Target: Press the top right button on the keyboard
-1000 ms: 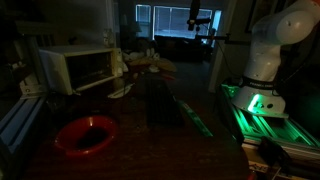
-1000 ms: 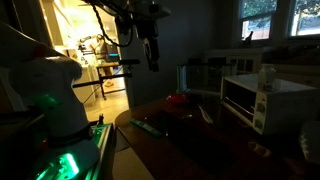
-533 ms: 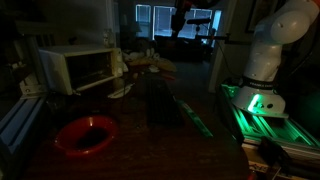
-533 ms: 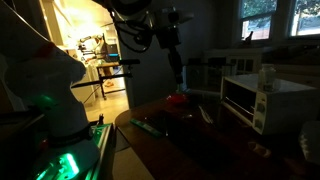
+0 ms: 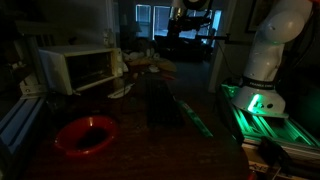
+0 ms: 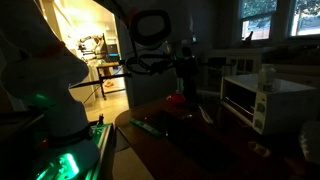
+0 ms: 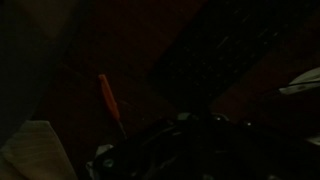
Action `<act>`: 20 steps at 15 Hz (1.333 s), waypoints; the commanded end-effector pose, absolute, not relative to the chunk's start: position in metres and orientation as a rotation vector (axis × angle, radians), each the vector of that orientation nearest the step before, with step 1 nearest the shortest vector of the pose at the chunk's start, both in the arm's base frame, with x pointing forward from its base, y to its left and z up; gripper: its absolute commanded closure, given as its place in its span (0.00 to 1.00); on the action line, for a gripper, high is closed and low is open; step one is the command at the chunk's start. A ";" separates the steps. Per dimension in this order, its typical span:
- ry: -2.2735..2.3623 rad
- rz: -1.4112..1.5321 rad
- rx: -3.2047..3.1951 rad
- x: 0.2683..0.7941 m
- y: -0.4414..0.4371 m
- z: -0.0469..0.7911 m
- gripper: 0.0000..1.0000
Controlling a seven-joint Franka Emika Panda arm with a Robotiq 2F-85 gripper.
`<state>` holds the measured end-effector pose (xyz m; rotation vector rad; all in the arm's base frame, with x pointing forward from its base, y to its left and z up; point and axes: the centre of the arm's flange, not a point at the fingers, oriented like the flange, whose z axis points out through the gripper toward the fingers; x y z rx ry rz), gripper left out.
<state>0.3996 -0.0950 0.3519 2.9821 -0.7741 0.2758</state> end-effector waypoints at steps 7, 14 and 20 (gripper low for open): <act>-0.998 0.156 2.855 0.419 -0.113 0.304 0.99; -1.107 0.086 2.870 0.446 -0.126 0.270 1.00; -1.248 0.142 2.865 0.474 -0.138 0.226 1.00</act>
